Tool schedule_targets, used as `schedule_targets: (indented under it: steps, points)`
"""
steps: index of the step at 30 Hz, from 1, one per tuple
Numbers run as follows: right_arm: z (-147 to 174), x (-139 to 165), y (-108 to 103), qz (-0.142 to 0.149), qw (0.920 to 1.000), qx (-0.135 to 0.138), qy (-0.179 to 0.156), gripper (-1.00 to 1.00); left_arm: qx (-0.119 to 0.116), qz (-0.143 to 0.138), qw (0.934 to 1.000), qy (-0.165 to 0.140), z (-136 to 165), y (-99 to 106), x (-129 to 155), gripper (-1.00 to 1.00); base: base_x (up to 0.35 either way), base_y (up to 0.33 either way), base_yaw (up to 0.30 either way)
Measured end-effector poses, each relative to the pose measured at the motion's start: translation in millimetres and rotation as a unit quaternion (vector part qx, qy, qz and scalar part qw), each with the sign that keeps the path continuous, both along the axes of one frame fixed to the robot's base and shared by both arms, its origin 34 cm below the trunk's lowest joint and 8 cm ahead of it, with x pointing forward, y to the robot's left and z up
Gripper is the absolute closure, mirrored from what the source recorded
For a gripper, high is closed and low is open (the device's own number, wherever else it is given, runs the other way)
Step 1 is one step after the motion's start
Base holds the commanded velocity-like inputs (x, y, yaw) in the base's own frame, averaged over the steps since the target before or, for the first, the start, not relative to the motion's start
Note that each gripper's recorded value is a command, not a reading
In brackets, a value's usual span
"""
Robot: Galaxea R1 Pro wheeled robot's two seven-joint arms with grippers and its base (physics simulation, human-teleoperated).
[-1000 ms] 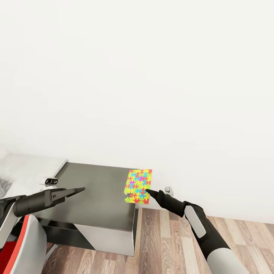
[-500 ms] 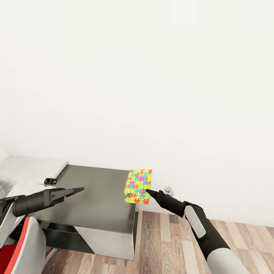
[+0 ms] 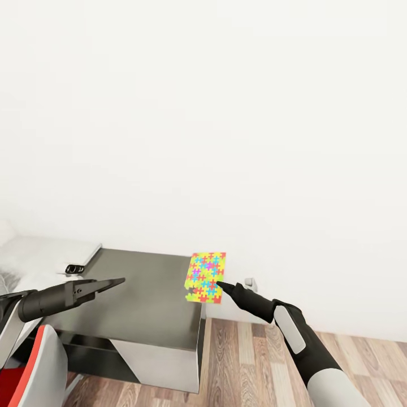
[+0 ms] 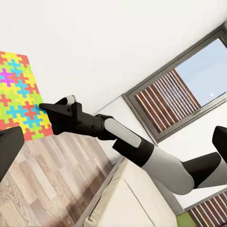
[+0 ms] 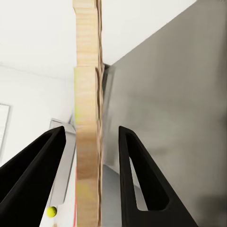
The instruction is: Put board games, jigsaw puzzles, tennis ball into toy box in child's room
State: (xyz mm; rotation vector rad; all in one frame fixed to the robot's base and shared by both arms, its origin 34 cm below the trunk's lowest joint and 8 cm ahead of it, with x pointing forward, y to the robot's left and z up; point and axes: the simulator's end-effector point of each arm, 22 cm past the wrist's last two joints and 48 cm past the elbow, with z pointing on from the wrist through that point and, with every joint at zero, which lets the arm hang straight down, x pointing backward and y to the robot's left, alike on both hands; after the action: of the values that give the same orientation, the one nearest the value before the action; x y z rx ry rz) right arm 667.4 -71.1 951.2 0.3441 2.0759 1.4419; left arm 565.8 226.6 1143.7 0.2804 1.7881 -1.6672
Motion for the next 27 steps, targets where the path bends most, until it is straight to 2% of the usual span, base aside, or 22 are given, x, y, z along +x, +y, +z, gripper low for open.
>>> schedule_targets:
  steps: [27]
  points:
    - [28, 8, -4, -0.014, 0.9991, -0.005, -0.039, 1.00, 0.000, 0.000, 0.9998, -0.022, 20, 0, -7, -1.00, 0.000, 0.000, 0.000]
